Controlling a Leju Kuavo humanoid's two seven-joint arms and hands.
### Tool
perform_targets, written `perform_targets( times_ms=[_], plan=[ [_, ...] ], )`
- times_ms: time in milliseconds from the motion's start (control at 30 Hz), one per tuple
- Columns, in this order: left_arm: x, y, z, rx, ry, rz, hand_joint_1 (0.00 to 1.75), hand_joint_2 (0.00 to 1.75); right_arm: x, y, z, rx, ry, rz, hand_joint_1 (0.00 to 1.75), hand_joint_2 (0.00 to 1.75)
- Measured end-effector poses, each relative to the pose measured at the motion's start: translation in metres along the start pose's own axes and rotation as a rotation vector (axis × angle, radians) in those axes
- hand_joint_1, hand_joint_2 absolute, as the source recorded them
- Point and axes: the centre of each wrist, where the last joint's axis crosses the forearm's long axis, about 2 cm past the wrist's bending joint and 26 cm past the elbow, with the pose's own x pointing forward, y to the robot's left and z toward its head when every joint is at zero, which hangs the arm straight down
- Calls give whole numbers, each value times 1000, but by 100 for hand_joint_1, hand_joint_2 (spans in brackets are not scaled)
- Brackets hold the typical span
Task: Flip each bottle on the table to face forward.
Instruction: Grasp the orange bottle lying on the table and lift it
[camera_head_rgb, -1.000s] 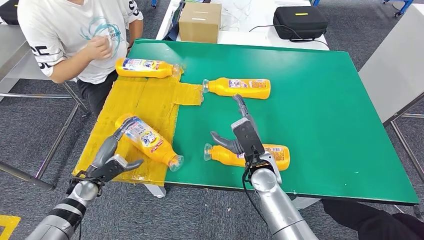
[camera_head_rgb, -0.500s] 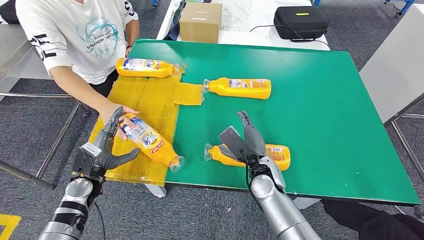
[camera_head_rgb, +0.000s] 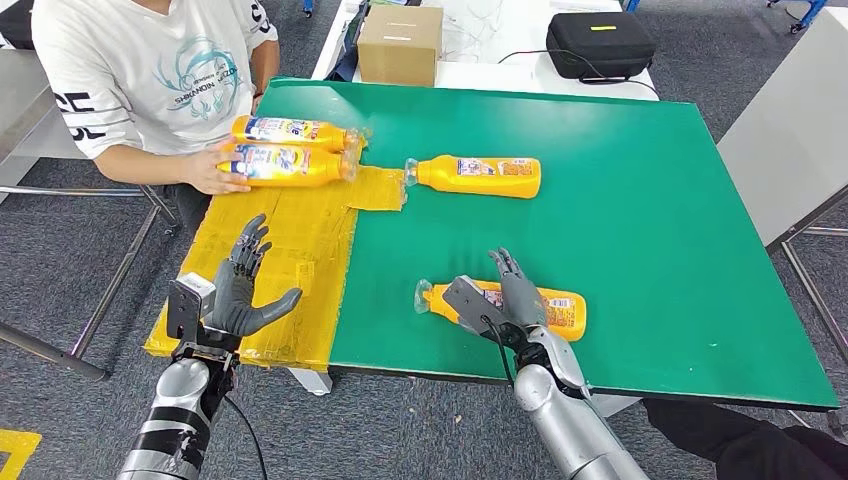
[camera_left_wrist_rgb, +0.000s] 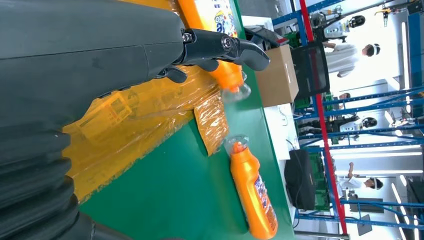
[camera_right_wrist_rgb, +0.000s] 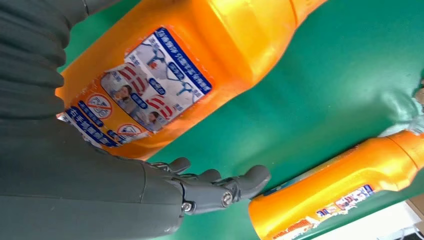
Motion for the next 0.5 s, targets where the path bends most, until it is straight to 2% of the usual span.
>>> perform_targets(
  times_ms=[100,267,300,333,400,433,500],
  plan=[
    [0,-2,0,0,0,9,0,175,-3,0,0,16,13,23,0,175],
    [0,-6,-1,-5,-1,35,0,175,-14,-5,-5,88,69,189,1,175],
    [0,-6,-1,-8,-1,39,0,175,-16,-7,-7,102,77,221,27,175],
    [0,-6,-1,-10,-2,43,0,175,-18,-9,-9,117,85,252,64,175],
    [0,-6,-1,-15,-3,52,0,175,-22,-14,-13,150,95,299,150,175],
    [0,-6,-1,-17,-4,56,0,175,-24,-17,-16,166,98,315,168,175],
    [0,-7,-1,-25,-5,64,0,175,-28,-24,-21,200,103,337,174,175]
  ],
)
